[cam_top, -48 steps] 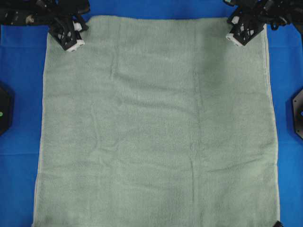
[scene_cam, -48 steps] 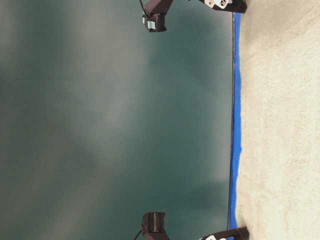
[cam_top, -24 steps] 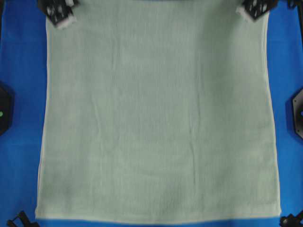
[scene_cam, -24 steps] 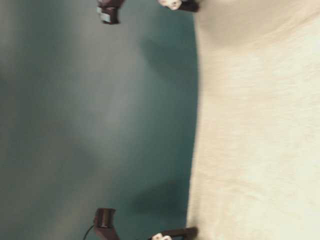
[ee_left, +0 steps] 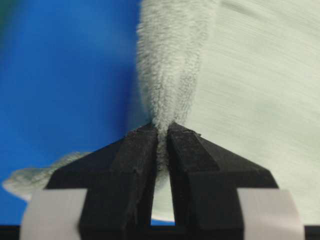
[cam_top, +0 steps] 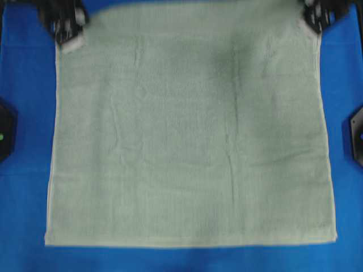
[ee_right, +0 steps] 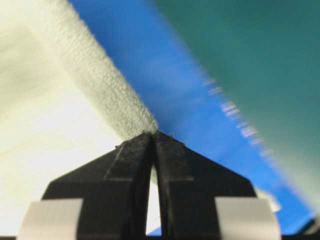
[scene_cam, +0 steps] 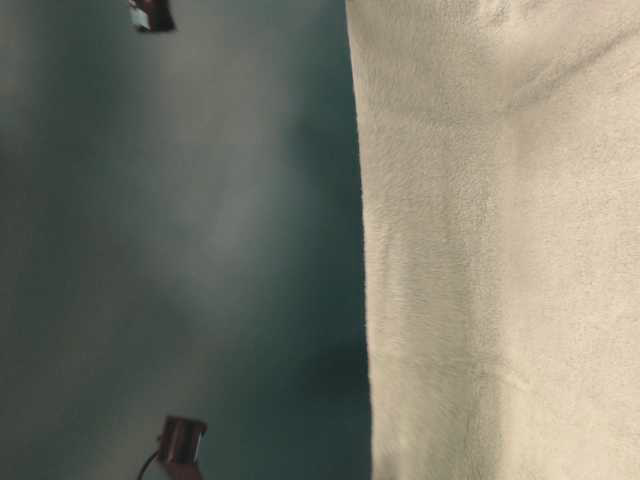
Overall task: Fold a bath towel.
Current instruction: 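Lift the far corners and fold them toward the near edge with both grippers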
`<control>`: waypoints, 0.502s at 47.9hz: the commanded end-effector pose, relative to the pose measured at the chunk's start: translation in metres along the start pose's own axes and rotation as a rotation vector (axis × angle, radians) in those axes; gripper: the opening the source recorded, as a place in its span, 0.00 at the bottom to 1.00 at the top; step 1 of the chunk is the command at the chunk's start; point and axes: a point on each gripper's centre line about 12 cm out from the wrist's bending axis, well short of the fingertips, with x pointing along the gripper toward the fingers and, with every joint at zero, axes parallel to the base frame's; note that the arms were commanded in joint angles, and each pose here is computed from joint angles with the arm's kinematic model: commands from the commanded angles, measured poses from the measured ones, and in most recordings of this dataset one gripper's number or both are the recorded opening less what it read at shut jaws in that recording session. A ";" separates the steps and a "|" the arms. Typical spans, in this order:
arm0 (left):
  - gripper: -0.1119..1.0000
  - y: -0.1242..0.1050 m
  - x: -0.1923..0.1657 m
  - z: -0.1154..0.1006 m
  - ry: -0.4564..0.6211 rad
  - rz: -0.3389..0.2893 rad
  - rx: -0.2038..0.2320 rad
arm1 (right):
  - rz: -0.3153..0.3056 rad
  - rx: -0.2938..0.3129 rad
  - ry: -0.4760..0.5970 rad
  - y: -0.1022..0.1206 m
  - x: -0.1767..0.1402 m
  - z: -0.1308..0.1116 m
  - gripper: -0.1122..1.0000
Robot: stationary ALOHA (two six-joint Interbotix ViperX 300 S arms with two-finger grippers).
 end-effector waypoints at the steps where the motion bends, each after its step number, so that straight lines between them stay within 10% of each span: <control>1: 0.14 -0.039 -0.014 -0.005 -0.026 -0.066 0.075 | 0.090 0.005 -0.022 0.033 -0.028 -0.016 0.12; 8: 0.14 -0.107 -0.028 -0.025 -0.036 -0.192 0.135 | 0.307 0.036 -0.010 0.091 -0.061 -0.053 0.12; 24: 0.14 -0.225 -0.042 -0.073 0.056 -0.414 -0.004 | 0.548 0.017 0.225 0.201 -0.075 -0.130 0.12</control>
